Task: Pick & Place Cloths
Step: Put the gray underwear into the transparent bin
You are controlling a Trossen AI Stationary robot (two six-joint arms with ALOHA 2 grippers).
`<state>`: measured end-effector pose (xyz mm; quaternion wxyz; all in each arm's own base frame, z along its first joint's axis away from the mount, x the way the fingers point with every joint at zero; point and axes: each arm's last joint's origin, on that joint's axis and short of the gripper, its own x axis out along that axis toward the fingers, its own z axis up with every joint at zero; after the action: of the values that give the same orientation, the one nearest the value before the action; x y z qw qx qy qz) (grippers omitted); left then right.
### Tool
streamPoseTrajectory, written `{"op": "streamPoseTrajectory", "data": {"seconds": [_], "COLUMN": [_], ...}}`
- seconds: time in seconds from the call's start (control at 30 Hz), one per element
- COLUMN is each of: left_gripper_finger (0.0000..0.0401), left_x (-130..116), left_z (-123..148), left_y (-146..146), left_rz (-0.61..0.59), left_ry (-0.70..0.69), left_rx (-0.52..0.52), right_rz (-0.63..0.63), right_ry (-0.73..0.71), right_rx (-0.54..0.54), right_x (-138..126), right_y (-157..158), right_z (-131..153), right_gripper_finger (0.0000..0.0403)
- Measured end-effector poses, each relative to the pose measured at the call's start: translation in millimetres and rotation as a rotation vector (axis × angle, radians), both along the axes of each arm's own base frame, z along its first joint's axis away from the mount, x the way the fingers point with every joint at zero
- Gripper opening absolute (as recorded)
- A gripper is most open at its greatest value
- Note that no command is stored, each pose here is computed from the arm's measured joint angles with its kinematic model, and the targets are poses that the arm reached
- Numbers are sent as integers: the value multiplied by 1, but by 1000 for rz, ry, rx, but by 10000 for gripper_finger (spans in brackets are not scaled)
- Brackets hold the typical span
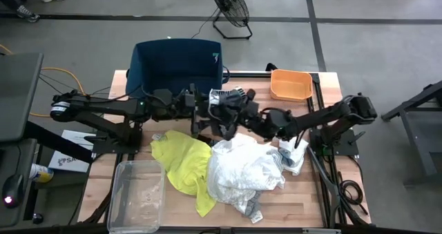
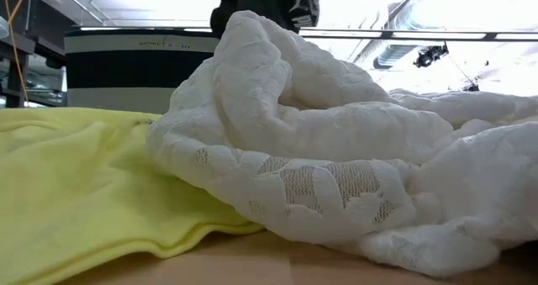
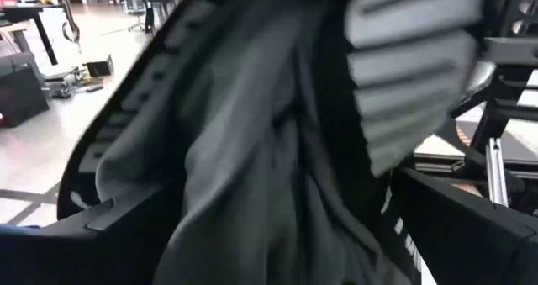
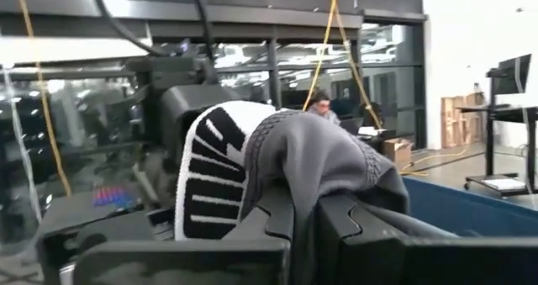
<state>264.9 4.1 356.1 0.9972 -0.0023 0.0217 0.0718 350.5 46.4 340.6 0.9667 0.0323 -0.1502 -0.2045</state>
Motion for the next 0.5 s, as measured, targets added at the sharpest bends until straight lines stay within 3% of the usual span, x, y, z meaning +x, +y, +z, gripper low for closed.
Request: {"op": "streamPoseTrajectory", "data": {"seconds": [0.3,0.5], "left_gripper_finger": [397,394], "left_x": [0,0], "left_z": [3,4], "left_y": [-2,-2], "left_rz": [-67,-77], "left_ry": [-34,-38], "left_rx": [-2,-3], "right_rz": [154,165], "right_ry": [-36,-39], "right_rx": [-1,3], "right_x": [14,14], "right_y": [3,3], "right_z": [16,16], "right_gripper_finger": [5,5]}}
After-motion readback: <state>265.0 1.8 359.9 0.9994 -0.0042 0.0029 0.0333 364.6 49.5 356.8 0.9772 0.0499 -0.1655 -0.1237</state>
